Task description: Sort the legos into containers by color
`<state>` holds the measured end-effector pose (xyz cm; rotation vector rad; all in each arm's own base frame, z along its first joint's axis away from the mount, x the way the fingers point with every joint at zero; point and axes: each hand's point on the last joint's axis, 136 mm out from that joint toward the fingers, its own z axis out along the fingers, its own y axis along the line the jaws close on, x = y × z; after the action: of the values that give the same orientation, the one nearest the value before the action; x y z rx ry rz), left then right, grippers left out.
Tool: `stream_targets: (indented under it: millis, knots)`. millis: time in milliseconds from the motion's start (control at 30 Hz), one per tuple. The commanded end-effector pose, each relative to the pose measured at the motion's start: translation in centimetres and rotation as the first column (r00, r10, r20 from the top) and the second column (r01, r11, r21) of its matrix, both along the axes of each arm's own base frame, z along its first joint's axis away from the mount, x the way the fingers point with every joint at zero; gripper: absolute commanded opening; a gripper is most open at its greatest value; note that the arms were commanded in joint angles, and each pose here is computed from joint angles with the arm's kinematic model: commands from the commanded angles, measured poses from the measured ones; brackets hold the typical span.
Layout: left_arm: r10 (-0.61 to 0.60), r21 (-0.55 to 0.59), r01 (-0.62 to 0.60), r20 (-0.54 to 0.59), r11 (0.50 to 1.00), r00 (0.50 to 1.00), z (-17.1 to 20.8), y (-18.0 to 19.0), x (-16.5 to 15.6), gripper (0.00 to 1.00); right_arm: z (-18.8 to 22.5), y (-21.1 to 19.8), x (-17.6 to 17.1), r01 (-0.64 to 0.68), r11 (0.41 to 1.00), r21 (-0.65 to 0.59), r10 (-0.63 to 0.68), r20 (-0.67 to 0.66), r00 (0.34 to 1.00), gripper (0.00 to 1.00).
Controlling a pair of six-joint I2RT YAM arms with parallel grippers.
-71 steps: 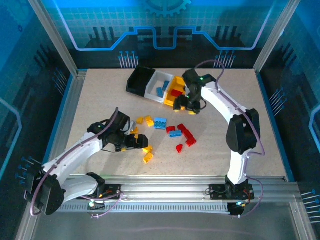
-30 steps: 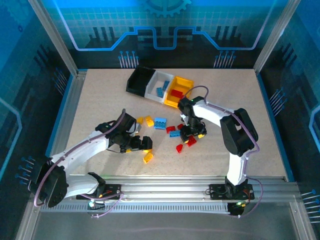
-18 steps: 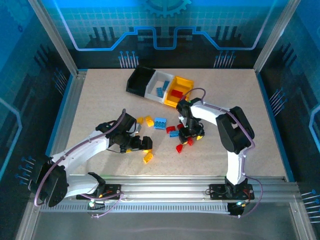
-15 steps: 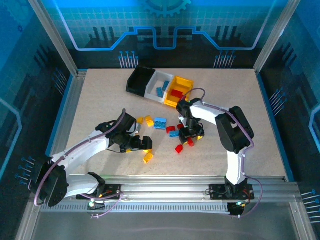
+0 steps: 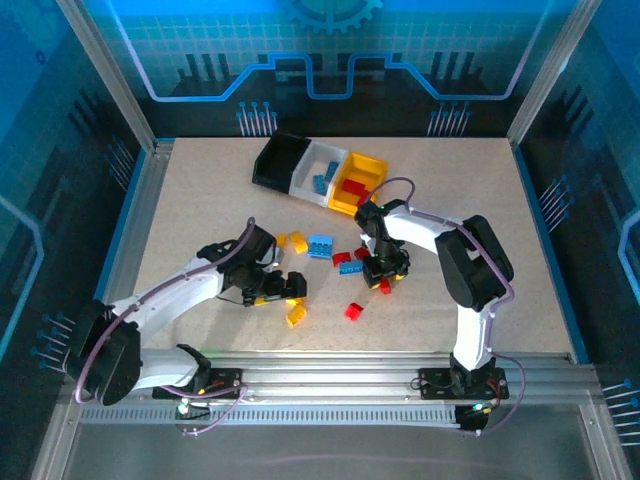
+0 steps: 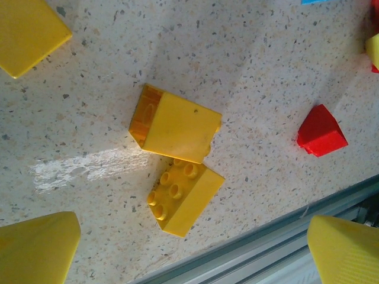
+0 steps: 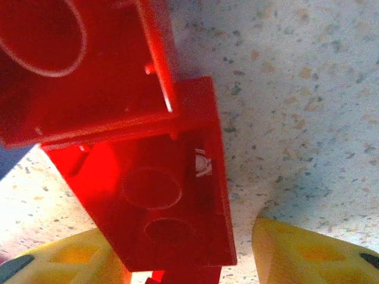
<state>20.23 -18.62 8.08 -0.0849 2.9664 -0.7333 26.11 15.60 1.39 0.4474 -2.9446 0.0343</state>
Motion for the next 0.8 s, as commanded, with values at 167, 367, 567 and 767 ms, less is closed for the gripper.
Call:
stream_targets:
  millis: [167,367,567,767]
  knots:
    - [-0.006,-0.039,0.006,0.0,0.999,1.0,0.4,-1.2,0.7,0.99,0.5,-0.2,-3.8,0.081,0.997,-0.007,-0.081,-0.1,0.992,0.54]
    - [-0.012,-0.038,0.012,-0.004,0.999,1.0,0.1,-1.3,0.8,0.99,0.9,0.0,-3.9,0.074,0.997,-0.011,-0.075,-0.097,0.992,0.35]
    - [-0.01,-0.03,0.01,-0.006,1.0,1.0,0.0,-1.2,0.7,0.99,2.7,0.7,-3.2,0.072,0.997,0.012,-0.071,-0.065,0.995,0.25]
    - [0.001,-0.029,-0.001,-0.002,1.0,1.0,-0.1,-1.0,0.6,0.99,6.0,2.2,-1.2,0.087,0.991,0.097,-0.087,-0.007,0.996,0.22]
